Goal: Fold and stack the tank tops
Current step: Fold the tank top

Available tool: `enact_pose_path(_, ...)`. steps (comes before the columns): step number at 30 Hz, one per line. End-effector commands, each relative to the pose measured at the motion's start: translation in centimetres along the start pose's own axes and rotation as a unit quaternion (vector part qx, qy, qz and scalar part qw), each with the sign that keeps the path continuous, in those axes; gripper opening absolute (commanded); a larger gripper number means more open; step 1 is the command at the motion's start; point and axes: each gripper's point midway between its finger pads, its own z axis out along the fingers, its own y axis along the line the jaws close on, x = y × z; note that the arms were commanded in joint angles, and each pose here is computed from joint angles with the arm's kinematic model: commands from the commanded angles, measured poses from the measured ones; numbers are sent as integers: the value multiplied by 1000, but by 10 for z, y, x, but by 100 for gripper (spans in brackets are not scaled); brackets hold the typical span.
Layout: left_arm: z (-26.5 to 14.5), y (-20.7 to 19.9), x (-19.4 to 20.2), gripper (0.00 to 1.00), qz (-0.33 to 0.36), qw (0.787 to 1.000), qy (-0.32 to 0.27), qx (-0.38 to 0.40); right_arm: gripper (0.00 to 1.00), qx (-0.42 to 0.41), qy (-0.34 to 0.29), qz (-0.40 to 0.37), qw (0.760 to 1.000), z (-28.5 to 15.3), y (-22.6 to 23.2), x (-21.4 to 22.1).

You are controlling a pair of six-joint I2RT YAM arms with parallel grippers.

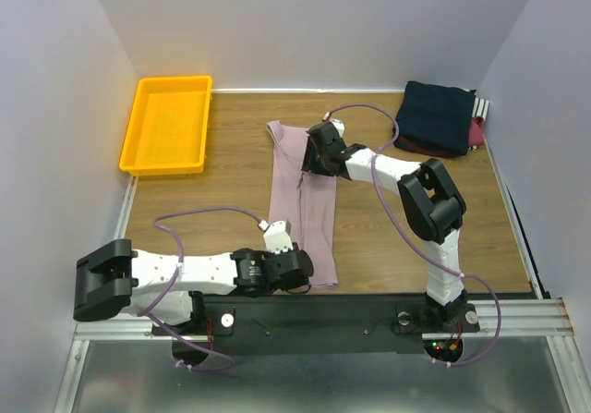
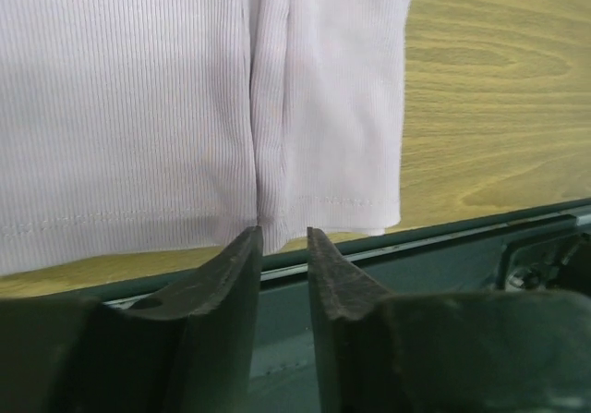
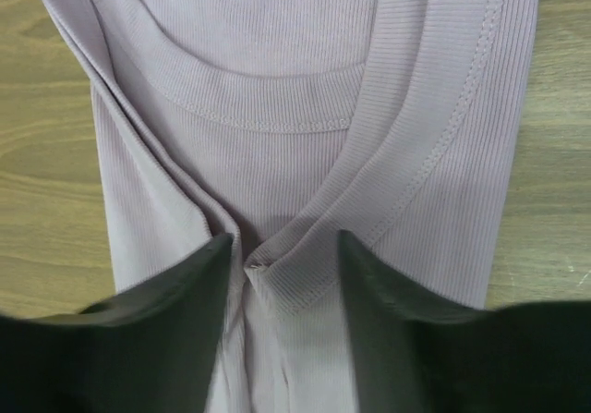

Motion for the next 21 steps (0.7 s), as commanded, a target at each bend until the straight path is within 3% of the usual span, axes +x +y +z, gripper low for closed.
enact_pose_path(1, -19, -4, -28, 39, -8, 999, -48, 12, 63, -50, -52, 4, 997, -27, 36, -44)
enact_pose_path(5, -32, -2, -44, 40, -25, 997, -70, 9, 70, -62, -56, -1, 997, -47, 38, -51)
enact_pose_path(11, -41, 50, -50, 46, -84, 992, -80, -55, 70, -66, -41, -1, 997, -100, 9, -27)
enact_pose_path(12, -42, 57, -51, 47, -98, 990, -81, -59, 70, -67, -24, -1, 997, -112, -4, -9)
enact_pose_path(13, -44, 65, -49, 59, -108, 990, -80, -51, 70, -73, -17, -5, 997, -120, -7, 1)
enact_pose_path(15, -45, 69, -48, 61, -129, 988, -75, -33, 70, -60, 17, -15, 998, -127, -30, 39)
enact_pose_path(21, -40, 85, -28, 61, -176, 983, -36, 23, 70, -101, 76, -25, 992, -180, -42, 116)
